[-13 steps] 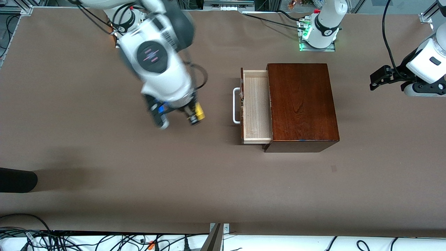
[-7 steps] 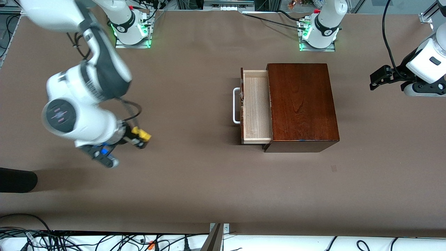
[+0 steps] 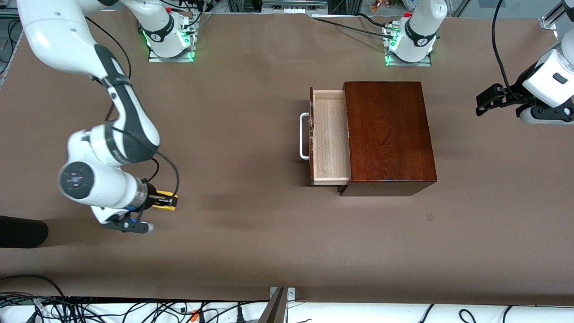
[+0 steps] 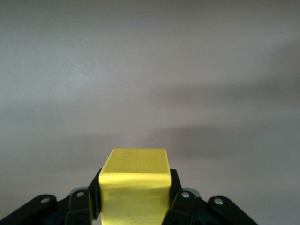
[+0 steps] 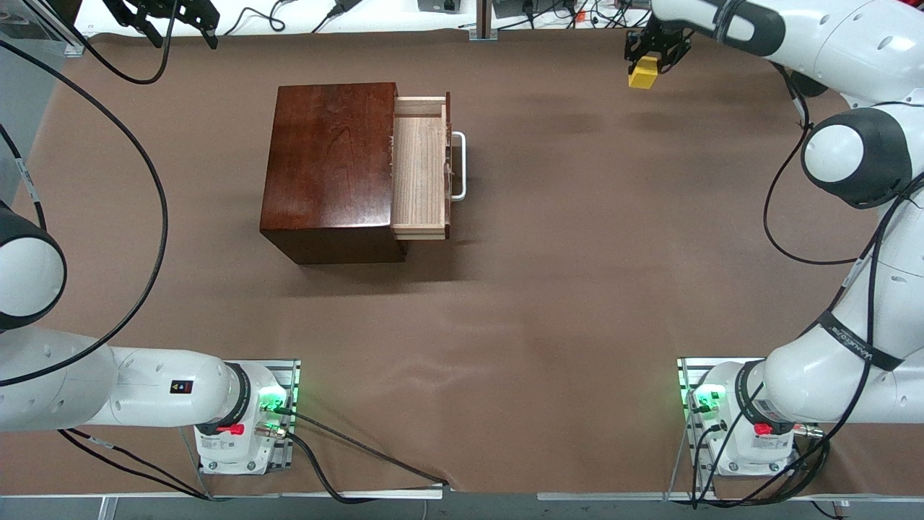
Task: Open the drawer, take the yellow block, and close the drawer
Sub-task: 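Lift the yellow block out and carry it beside the box, then lower the yellow block onto the table and open the right gripper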
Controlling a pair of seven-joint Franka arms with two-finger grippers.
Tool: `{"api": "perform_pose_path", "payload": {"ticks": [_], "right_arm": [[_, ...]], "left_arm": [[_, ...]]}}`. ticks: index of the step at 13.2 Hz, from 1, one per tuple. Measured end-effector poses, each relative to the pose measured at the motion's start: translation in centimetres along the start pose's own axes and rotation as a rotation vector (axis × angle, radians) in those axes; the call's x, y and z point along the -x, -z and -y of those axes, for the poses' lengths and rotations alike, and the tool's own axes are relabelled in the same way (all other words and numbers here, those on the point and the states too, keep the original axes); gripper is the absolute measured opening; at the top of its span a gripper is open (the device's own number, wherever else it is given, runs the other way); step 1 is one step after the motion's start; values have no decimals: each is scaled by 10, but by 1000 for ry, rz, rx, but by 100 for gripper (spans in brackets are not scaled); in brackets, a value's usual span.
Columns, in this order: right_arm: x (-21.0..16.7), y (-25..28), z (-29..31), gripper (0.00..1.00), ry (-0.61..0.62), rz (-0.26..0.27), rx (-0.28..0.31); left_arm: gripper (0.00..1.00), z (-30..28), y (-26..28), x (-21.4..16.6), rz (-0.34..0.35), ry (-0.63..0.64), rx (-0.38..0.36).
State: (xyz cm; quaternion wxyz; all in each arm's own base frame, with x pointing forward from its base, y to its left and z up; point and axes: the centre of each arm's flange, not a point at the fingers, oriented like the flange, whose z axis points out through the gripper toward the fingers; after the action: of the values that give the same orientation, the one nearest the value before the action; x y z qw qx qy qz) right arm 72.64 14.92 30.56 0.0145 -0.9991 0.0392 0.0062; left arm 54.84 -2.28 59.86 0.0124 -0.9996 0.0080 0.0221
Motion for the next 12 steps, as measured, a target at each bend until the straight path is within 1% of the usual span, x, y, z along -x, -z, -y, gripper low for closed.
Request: {"api": "perform_pose_path", "payload": {"ticks": [2,3,5,8,12], "right_arm": [[4,-34,1,56,56,-43,16],[5,-49,1,56,84,-50,20],[7,-73,1,56,112,-47,17],[10,-96,4,56,121,-26,12],[11,-99,7,56,109,-25,10]], "left_arm": [[100,0,0,0,0,-1,0],[100,0,0,0,0,-1,0],[100,0,0,0,0,-1,0],[100,0,0,0,0,-1,0],[100,0,0,0,0,-1,0]]}}
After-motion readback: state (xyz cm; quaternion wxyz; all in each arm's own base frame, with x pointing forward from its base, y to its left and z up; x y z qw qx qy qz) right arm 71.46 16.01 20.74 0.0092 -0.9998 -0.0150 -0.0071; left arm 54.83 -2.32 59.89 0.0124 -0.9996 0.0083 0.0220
